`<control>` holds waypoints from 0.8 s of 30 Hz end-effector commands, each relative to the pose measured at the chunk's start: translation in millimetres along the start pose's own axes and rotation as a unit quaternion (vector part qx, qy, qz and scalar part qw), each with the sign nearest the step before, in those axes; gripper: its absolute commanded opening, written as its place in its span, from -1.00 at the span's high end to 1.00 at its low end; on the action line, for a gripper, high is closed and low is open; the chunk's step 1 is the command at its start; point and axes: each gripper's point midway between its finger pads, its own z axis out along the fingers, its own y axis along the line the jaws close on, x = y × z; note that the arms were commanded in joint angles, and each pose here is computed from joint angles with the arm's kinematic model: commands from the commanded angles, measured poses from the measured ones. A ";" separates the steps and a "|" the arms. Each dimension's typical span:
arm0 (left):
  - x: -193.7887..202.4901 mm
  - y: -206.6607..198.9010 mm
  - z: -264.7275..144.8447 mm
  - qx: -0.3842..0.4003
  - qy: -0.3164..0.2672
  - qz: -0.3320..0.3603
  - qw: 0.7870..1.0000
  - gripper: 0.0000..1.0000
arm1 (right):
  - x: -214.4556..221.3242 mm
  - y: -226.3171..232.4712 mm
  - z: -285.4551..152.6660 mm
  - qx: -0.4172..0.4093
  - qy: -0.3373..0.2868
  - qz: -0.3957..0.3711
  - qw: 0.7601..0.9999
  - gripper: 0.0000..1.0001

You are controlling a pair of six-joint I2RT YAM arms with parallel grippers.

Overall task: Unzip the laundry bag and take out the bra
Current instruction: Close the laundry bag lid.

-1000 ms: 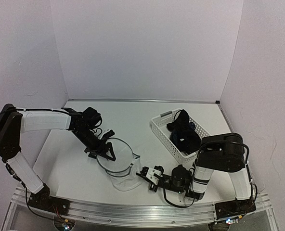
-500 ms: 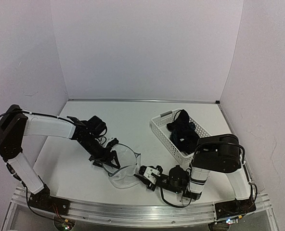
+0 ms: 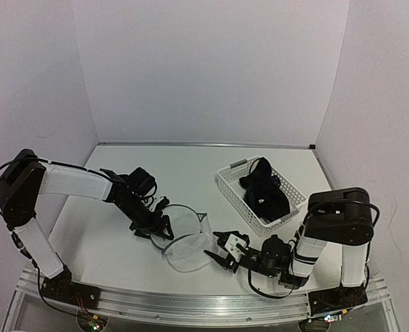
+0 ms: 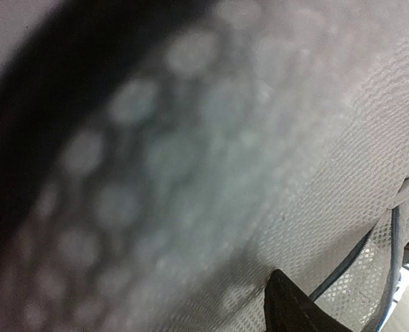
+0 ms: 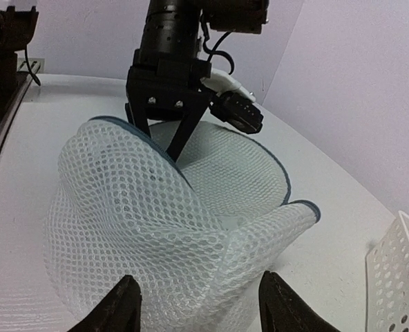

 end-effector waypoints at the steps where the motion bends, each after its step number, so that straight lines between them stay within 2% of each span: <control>1: -27.3 -17.1 -12.9 0.005 -0.049 0.019 0.999 -0.37 | -36.6 -22.2 -20.5 0.039 -0.053 0.042 0.997 -0.24; 8: -36.7 -39.6 -23.0 0.024 -0.067 0.042 0.997 -0.42 | -37.7 -33.5 -40.6 0.056 -0.036 0.069 0.995 -0.33; 11: -43.9 -51.8 -35.3 0.030 -0.089 0.055 0.994 -0.42 | -52.7 -33.5 -40.7 0.044 -0.047 0.082 0.995 -0.35; 12: -46.6 -55.3 -40.2 0.031 -0.098 0.058 0.993 -0.42 | -59.2 -32.6 -36.3 0.037 -0.046 0.088 0.994 -0.35; 16: -53.5 -62.5 -58.5 0.027 -0.131 0.063 0.989 -0.43 | -68.2 -25.2 -7.0 0.003 0.025 0.110 0.994 -0.33; 20: -55.6 -59.1 -67.1 0.011 -0.151 0.061 0.987 -0.43 | -89.1 -31.9 4.9 0.008 0.022 0.125 0.992 -0.29; 24: -51.4 -52.9 -72.4 -0.003 -0.160 0.056 0.985 -0.43 | -95.4 -35.6 27.8 0.010 0.057 0.164 0.985 -0.23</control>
